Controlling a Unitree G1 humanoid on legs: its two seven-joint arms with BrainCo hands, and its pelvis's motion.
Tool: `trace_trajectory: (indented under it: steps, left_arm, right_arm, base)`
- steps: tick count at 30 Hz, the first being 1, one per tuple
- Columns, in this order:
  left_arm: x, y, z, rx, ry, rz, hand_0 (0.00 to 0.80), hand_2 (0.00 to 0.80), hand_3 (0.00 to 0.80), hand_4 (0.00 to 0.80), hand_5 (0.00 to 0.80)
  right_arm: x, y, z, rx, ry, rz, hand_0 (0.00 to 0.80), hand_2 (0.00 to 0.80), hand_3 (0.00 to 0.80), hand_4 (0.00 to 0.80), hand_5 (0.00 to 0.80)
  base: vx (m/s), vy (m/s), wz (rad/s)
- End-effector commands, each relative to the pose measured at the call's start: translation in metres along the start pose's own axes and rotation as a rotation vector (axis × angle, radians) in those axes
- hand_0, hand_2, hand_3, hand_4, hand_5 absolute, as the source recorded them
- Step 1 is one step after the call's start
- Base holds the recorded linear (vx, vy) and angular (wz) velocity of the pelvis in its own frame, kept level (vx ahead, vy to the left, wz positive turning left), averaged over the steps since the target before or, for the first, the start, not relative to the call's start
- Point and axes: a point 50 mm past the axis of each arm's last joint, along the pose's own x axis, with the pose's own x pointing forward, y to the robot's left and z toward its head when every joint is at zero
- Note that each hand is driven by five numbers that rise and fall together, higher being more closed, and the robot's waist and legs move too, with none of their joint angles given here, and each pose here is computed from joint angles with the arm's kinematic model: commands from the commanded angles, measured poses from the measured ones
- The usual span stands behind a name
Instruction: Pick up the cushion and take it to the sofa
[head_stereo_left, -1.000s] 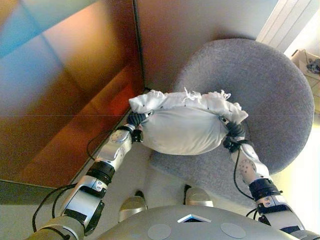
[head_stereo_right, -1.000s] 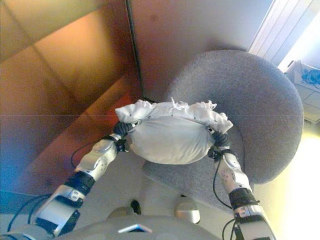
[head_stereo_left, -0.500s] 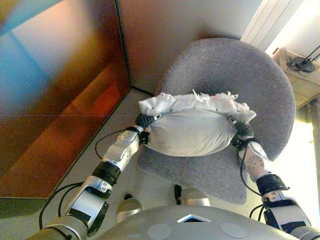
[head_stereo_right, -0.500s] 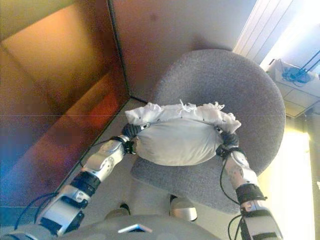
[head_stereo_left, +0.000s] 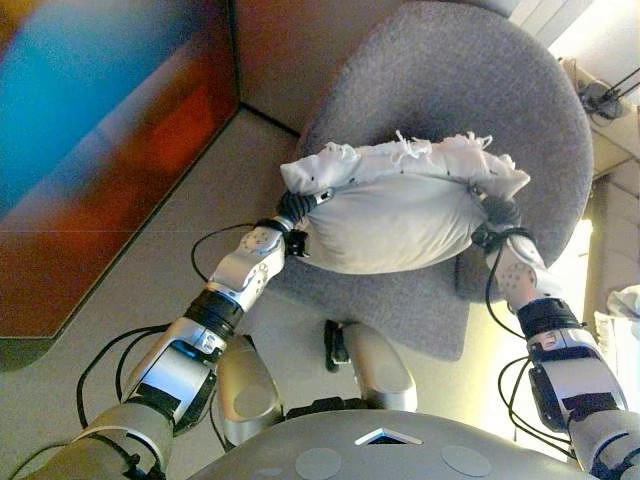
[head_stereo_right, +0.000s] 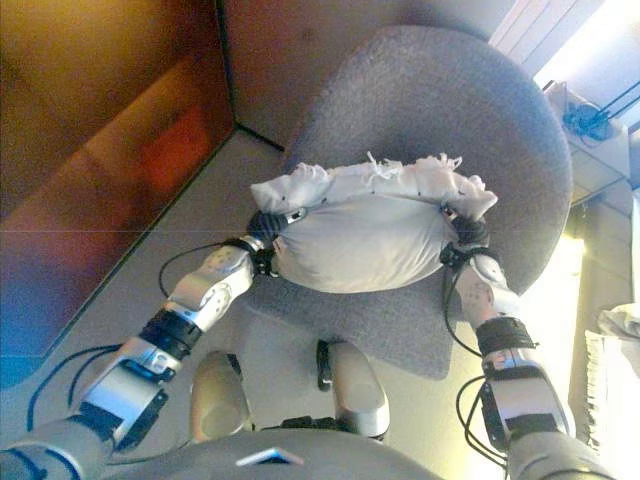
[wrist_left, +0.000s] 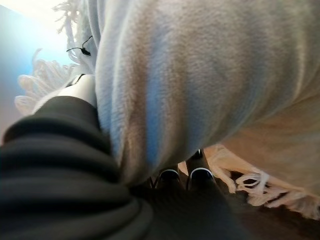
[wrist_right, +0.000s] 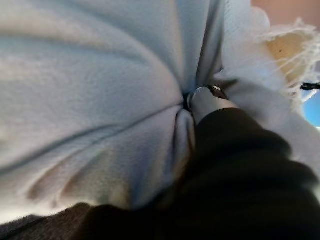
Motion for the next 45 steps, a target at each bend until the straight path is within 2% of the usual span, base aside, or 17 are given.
trace_trajectory:
  steps: [1, 3, 7, 13, 20, 21, 22, 23, 24, 35, 45]
  left_arm:
    - [-0.003, -0.046, 0.027, -0.052, -0.110, -0.187, 0.800, 0.800, 0.800, 0.800, 0.800]
    - [-0.003, -0.049, 0.026, -0.087, -0.092, -0.159, 0.800, 0.800, 0.800, 0.800, 0.800]
    - [-0.002, -0.038, 0.018, -0.162, -0.034, -0.001, 0.800, 0.800, 0.800, 0.800, 0.800]
    - [-0.003, -0.051, 0.040, -0.057, -0.120, -0.084, 0.800, 0.800, 0.800, 0.800, 0.800]
    - [-0.003, -0.060, 0.054, -0.073, -0.151, -0.114, 0.800, 0.800, 0.800, 0.800, 0.800]
    - [-0.003, -0.062, 0.052, -0.067, -0.139, -0.130, 0.800, 0.800, 0.800, 0.800, 0.800]
    - [-0.003, -0.063, 0.050, -0.064, -0.126, -0.133, 0.800, 0.800, 0.800, 0.800, 0.800]
    - [-0.003, -0.065, 0.049, -0.066, -0.118, -0.136, 0.565, 0.565, 0.565, 0.565, 0.565]
    - [-0.003, -0.066, 0.047, -0.060, -0.106, -0.133, 0.000, 0.000, 0.000, 0.000, 0.000]
    - [-0.004, -0.058, 0.045, -0.113, -0.130, -0.083, 0.000, 0.000, 0.000, 0.000, 0.000]
    - [-0.018, -0.044, 0.028, -0.131, -0.136, -0.116, 0.000, 0.000, 0.000, 0.000, 0.000]
  right_arm:
    - [0.007, -0.030, 0.057, 0.145, -0.194, -0.134, 0.800, 0.800, 0.800, 0.800, 0.800]
    - [0.009, -0.035, 0.059, 0.147, -0.168, -0.145, 0.800, 0.800, 0.800, 0.800, 0.800]
    - [0.012, -0.045, 0.050, 0.015, -0.071, -0.182, 0.800, 0.800, 0.800, 0.800, 0.800]
    - [0.021, -0.039, 0.084, 0.072, -0.125, -0.201, 0.800, 0.800, 0.800, 0.800, 0.800]
    - [0.027, -0.025, 0.100, 0.033, -0.130, -0.175, 0.800, 0.800, 0.800, 0.800, 0.800]
    - [0.028, -0.025, 0.099, 0.037, -0.119, -0.188, 0.656, 0.656, 0.656, 0.656, 0.656]
    - [0.028, -0.024, 0.097, 0.038, -0.108, -0.198, 0.000, 0.000, 0.000, 0.000, 0.000]
    - [0.029, -0.024, 0.095, 0.038, -0.097, -0.210, 0.000, 0.000, 0.000, 0.000, 0.000]
    - [0.029, -0.023, 0.094, 0.036, -0.088, -0.209, 0.000, 0.000, 0.000, 0.000, 0.000]
    - [0.027, -0.043, 0.098, 0.037, -0.081, -0.304, 0.000, 0.000, 0.000, 0.000, 0.000]
    - [0.010, -0.093, 0.100, 0.059, -0.094, -0.453, 0.000, 0.000, 0.000, 0.000, 0.000]
  base:
    - [0.068, -0.137, 0.20]
    - [0.081, -0.188, 0.33]
    - [0.067, -0.232, 0.34]
    - [-0.146, -0.159, 0.22]
    - [-0.012, -0.011, 0.00]
    - [0.058, 0.004, 0.02]
    - [0.055, 0.009, -0.01]
    - [0.061, 0.017, -0.02]
    - [0.077, 0.029, -0.02]
    - [0.063, 0.051, 0.00]
    - [0.108, 0.037, 0.15]
